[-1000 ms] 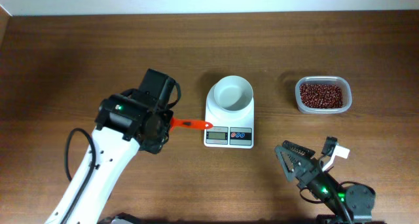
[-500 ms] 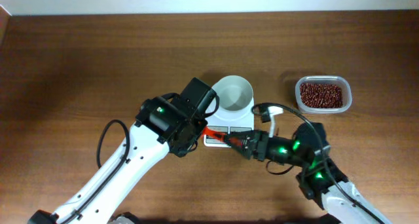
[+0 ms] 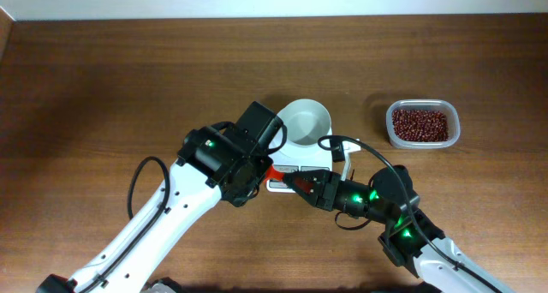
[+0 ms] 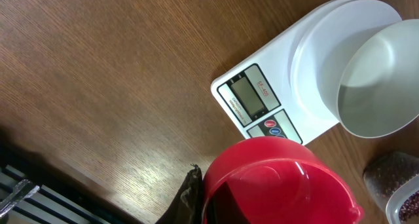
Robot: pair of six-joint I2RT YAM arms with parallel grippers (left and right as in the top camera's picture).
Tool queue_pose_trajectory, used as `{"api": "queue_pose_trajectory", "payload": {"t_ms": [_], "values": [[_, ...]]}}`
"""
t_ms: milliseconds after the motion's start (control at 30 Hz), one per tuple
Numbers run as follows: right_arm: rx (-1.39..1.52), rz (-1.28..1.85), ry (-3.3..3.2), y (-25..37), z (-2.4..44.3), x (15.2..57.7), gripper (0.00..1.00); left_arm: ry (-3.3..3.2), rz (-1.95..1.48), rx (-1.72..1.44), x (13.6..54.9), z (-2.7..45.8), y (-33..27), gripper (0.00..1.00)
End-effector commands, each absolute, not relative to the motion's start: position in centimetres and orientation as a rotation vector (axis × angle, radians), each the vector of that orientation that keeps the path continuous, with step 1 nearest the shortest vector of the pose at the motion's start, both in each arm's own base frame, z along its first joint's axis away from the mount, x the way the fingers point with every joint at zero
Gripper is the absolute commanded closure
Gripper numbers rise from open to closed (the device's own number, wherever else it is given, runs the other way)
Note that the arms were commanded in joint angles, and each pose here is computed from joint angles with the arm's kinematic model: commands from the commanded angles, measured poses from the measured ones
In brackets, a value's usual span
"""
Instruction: Scoop and weigh 50g on scale
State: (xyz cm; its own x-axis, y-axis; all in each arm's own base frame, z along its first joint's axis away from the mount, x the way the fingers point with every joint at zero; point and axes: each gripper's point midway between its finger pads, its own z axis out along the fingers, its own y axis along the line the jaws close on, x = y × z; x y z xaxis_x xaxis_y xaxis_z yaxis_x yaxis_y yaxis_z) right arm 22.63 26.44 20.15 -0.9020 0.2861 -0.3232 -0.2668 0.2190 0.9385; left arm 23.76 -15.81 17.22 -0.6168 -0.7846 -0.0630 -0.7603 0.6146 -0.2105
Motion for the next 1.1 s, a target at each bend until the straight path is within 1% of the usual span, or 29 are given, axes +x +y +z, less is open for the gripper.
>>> {"api": "queue_pose_trajectory", "payload": {"t_ms": [0, 33, 100, 300, 367, 467, 600, 633, 667, 700, 733, 767, 867, 900, 933, 967, 1000, 1033, 1067], "values": [[-0.005, 1.737, 2.050, 26.8, 20.9, 22.6, 0.68, 2.686, -0.295, -1.267, 24.2, 17.8, -16.5, 1.00], [-0.006, 1.738, 2.051, 26.8, 20.9, 22.6, 0.68, 2.684, -0.317, -1.265, 24.4, 17.9, -16.8, 1.00], [-0.009, 1.740, 2.052, 26.8, 20.9, 22.5, 0.71, 2.689, -0.336, -1.264, 24.4, 17.9, -17.1, 1.00], [-0.008, 1.740, 2.052, 26.8, 20.9, 22.5, 0.72, 2.717, -0.275, -1.276, 23.5, 17.6, -16.4, 1.00], [-0.012, 1.742, 2.052, 26.8, 20.9, 22.5, 0.76, 2.715, -0.280, -1.275, 23.6, 17.6, -16.4, 1.00], [-0.022, 1.750, 2.056, 26.9, 20.9, 22.3, 0.78, 2.710, -0.292, -1.273, 23.8, 17.7, -16.6, 1.00], [-0.032, 1.759, 2.059, 26.9, 20.9, 22.1, 0.86, 2.708, -0.294, -1.273, 23.8, 17.7, -16.6, 1.00], [-0.036, 1.761, 2.060, 27.0, 20.9, 22.1, 0.96, 2.708, -0.294, -1.273, 23.8, 17.7, -16.6, 1.00], [-0.040, 1.758, 2.059, 27.0, 20.9, 22.1, 0.96, 2.708, -0.294, -1.273, 23.8, 17.7, -16.6, 0.90], [-0.090, 1.725, 2.039, 26.9, 20.9, 22.1, 0.96, 2.708, -0.294, -1.273, 23.8, 17.7, -16.6, 0.76], [-0.156, 1.684, 2.013, 26.9, 20.9, 22.1, 0.96, 2.711, -0.287, -1.274, 23.7, 17.7, -16.5, 0.59], [-0.182, 1.659, 2.000, 26.8, 20.9, 22.3, 0.96, 2.713, -0.265, -1.275, 23.5, 17.6, -16.2, 0.55], [-0.115, 1.505, 2.056, 23.6, 18.8, 24.6, 0.96, 2.716, -0.134, -1.237, 22.8, 17.4, -14.5, 0.57], [-0.100, 1.475, 2.048, 22.1, 19.0, 25.0, 0.96, 2.718, -0.099, -1.122, 23.2, 17.7, -13.8, 0.58], [-0.077, 1.466, 2.043, 21.2, 19.3, 25.1, 0.96, 2.709, -0.092, -1.096, 23.4, 17.9, -13.5, 0.57], [-0.051, 1.459, 2.020, 19.7, 20.2, 25.1, 0.96, 2.691, -0.091, -1.086, 23.5, 18.3, -13.2, 0.53], [-0.023, 1.450, 1.993, 18.3, 21.3, 24.7, 0.96, 2.687, -0.090, -1.086, 23.5, 18.3, -13.2, 0.40], [0.004, 1.454, 1.989, 17.5, 21.8, 24.2, 0.96, 2.688, -0.090, -1.085, 23.5, 18.3, -13.2, 0.29], [0.028, 1.464, 1.986, 16.8, 22.3, 23.3, 0.96, 2.688, -0.089, -1.085, 23.5, 18.3, -13.2, 0.01]]}}
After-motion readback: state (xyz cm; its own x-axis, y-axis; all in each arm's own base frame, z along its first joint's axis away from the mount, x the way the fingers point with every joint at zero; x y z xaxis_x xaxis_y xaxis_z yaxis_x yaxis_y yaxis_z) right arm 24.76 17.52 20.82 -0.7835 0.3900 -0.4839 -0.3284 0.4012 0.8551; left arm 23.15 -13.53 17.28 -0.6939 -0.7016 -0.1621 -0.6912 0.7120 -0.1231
